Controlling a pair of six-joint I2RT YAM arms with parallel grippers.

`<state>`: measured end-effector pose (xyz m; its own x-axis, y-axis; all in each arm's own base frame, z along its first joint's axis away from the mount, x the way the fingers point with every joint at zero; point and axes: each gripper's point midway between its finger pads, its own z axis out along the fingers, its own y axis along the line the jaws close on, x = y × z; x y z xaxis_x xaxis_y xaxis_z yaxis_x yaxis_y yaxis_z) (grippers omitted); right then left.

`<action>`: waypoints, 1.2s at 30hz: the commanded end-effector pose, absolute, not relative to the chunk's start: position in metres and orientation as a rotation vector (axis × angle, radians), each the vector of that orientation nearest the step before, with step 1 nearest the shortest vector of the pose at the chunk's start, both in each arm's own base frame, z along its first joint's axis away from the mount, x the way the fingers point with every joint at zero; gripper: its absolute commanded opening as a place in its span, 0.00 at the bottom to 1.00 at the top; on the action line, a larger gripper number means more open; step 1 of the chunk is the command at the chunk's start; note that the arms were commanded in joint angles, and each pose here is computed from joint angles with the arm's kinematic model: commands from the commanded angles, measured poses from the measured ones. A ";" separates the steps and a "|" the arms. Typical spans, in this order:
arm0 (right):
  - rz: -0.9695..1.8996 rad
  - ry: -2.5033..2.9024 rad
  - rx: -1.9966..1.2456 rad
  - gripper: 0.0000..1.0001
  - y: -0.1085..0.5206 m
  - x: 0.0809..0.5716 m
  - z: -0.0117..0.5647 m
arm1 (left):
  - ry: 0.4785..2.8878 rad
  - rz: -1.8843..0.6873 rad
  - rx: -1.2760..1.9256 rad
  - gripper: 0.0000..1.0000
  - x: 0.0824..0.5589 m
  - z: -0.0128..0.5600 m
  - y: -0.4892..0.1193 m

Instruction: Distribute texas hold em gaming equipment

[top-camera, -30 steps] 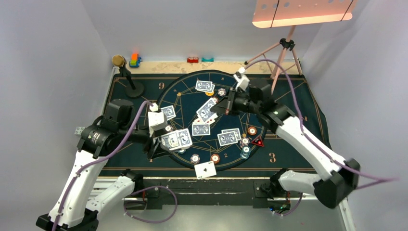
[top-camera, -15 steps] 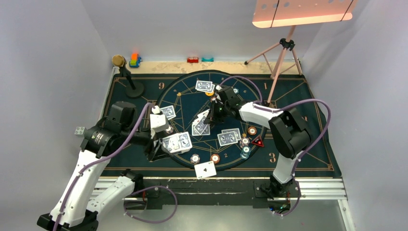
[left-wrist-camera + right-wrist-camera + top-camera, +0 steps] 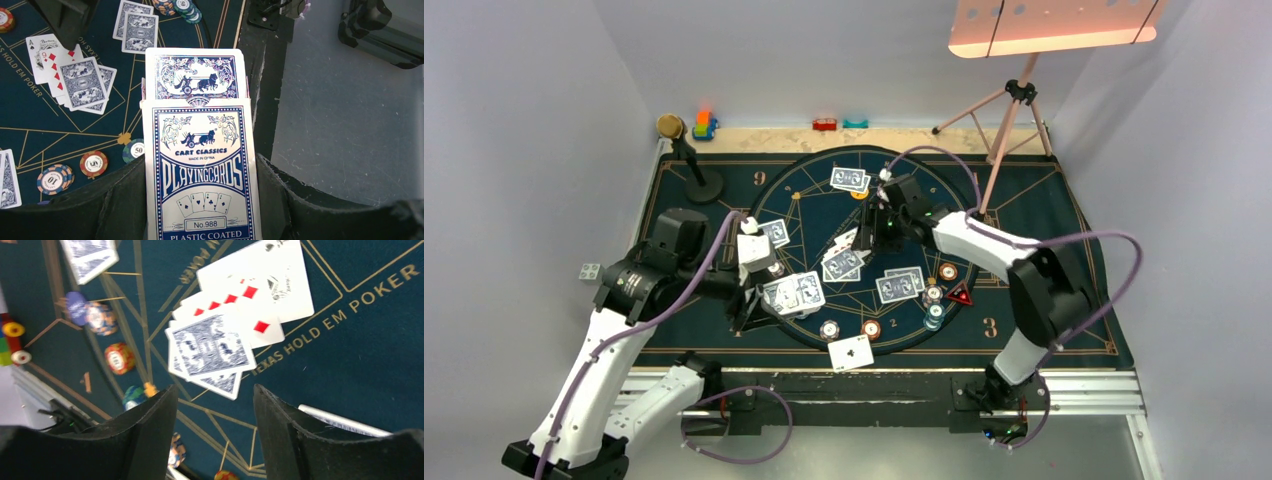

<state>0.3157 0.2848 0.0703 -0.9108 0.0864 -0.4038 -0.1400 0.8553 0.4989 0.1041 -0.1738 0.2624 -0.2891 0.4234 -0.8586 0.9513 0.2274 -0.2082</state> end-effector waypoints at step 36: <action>1.972 2.043 -0.392 0.84 0.403 0.160 0.310 | 1.748 -0.920 1.251 0.00 0.145 0.286 -0.185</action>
